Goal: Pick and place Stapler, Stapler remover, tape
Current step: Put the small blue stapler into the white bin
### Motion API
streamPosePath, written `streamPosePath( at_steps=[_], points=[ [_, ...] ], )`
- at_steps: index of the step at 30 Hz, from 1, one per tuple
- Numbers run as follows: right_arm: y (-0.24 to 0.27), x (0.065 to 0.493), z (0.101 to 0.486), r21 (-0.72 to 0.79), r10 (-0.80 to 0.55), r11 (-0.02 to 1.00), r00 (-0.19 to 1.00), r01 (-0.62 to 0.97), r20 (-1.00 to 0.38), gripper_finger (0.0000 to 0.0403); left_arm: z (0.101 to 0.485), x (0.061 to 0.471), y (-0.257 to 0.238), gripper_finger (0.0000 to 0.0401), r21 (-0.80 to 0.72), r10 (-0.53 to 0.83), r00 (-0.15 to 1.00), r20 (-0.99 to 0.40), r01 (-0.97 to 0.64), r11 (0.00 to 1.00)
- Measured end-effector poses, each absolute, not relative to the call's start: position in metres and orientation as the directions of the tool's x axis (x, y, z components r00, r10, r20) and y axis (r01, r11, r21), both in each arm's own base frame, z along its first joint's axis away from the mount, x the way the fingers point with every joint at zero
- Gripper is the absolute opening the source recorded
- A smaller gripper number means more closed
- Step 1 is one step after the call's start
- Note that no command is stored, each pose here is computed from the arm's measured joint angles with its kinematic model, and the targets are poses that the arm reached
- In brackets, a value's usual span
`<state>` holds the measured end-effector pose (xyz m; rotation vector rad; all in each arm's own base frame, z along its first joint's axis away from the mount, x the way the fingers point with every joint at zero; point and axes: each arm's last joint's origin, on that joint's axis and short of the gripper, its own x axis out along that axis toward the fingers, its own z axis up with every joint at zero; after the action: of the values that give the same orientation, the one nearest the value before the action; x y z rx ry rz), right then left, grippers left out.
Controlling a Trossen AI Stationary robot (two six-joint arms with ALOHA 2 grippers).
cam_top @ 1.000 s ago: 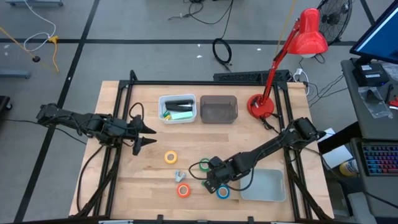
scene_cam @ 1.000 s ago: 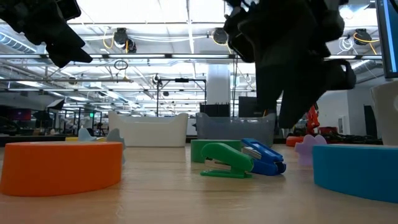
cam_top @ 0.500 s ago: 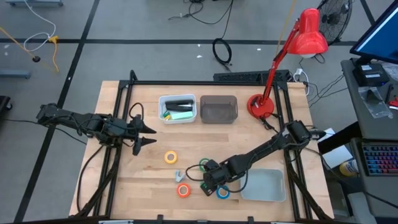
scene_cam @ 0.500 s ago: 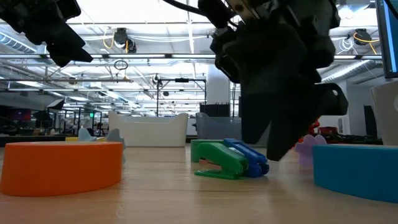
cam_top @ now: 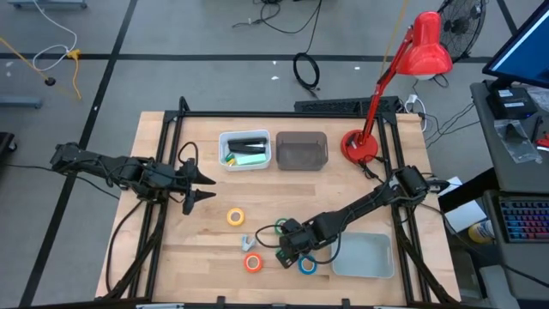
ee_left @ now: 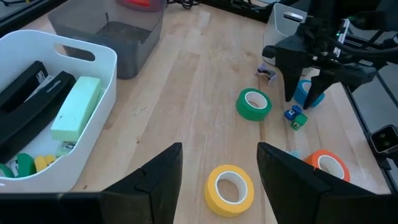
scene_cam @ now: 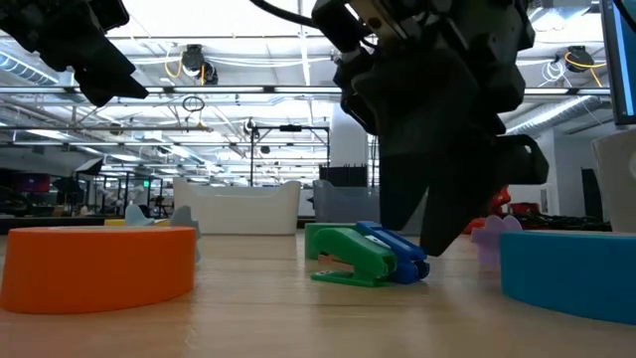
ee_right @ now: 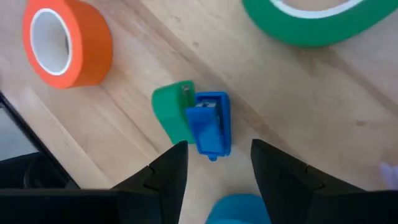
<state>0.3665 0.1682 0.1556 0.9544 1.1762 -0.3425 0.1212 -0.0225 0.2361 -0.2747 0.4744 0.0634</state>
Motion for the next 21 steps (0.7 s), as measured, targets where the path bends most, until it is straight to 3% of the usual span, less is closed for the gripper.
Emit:
streamPosePath(
  at_steps=[21],
  points=[
    [0.166, 0.375, 0.139, 0.453, 0.235, 0.549, 0.391, 0.702, -0.89, 0.0171, 0.24, 0.123, -0.024, 0.0209, -0.259, -0.029, 0.906, -0.422, -0.09, 0.962]
  ],
)
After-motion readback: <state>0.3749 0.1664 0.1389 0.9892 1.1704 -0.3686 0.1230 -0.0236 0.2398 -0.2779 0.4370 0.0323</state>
